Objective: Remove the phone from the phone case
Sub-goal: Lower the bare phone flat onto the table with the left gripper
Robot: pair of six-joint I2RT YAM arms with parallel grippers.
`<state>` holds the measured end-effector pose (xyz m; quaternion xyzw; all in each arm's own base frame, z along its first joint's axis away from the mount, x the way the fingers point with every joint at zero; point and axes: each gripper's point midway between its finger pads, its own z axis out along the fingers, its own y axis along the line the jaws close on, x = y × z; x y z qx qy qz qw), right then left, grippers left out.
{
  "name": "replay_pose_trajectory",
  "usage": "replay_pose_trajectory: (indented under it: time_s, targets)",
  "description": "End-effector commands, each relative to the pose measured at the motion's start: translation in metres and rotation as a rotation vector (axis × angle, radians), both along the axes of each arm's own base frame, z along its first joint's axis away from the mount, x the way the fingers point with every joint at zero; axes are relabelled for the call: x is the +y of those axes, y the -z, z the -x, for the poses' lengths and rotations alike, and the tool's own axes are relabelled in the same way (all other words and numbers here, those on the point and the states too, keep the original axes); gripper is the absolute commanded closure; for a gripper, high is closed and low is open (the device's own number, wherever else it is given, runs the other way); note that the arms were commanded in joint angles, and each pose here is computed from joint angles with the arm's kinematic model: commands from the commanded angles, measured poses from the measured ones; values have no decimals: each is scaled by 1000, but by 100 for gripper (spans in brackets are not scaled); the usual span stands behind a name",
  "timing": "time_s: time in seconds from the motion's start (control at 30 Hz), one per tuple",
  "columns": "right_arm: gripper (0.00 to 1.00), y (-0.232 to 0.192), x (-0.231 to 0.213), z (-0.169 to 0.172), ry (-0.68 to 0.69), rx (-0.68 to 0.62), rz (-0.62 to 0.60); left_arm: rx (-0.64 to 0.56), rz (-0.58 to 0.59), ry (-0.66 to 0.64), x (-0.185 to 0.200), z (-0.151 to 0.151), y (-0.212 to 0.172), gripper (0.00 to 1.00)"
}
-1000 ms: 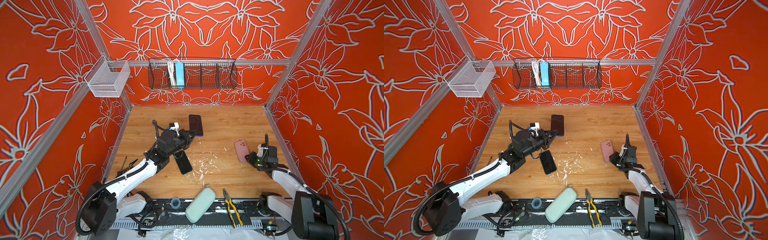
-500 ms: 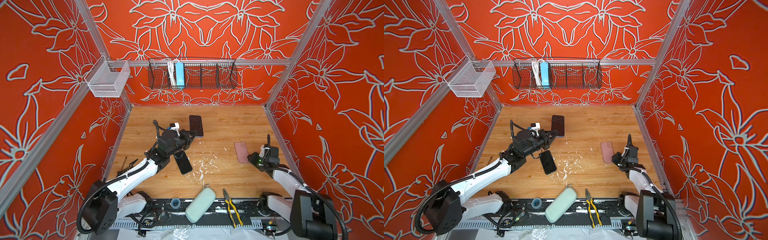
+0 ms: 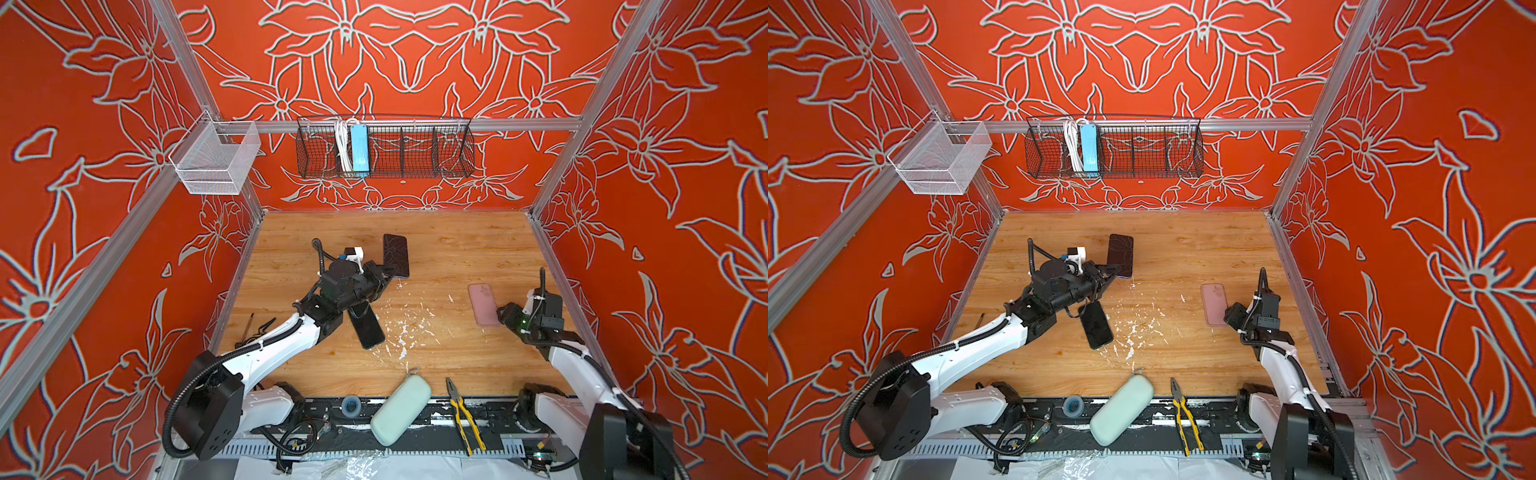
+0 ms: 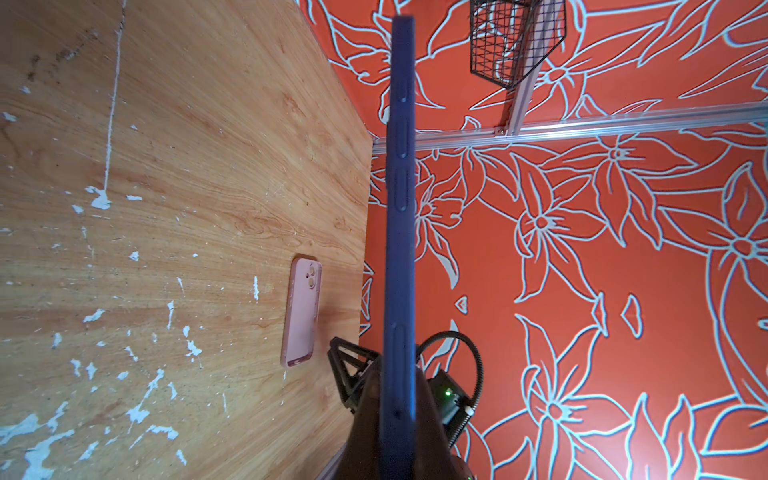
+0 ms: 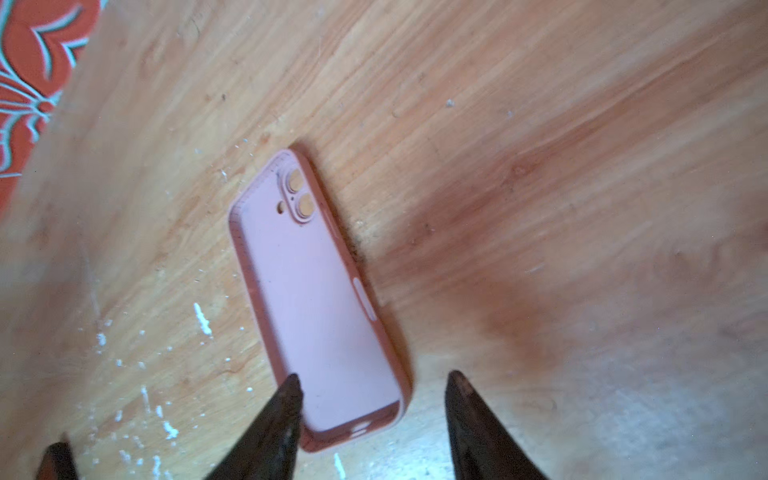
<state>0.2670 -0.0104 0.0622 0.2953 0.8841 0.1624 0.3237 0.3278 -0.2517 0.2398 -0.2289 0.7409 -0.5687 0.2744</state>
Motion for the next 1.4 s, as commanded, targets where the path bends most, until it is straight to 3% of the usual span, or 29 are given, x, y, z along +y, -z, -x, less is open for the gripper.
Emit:
replay_pose_trajectory:
  time_s: [0.0, 0.13, 0.17, 0.2, 0.5, 0.93, 1.37]
  targets:
    - [37, -18, 6, -4, -30, -34, -32, -112, -22, 40, -12, 0, -12, 100]
    - [19, -30, 17, -9, -61, -66, -84, -154, -101, 52, -24, 4, 5, 100]
    - [7, -34, 19, -10, -69, -74, -87, -169, -126, 52, -27, 6, 7, 100]
    - [2, -37, 21, -10, -76, -81, -88, -181, -148, 50, -29, 7, 9, 100]
    - [2, -46, 38, -14, -117, -127, -119, -152, -220, 1, -29, 15, 55, 100]
    - [2, -34, 49, -7, -145, -129, -142, -8, -192, -19, -44, 23, 111, 100]
    - [2, -34, 50, -2, -150, -135, -139, 45, -174, -65, -48, 27, 156, 100]
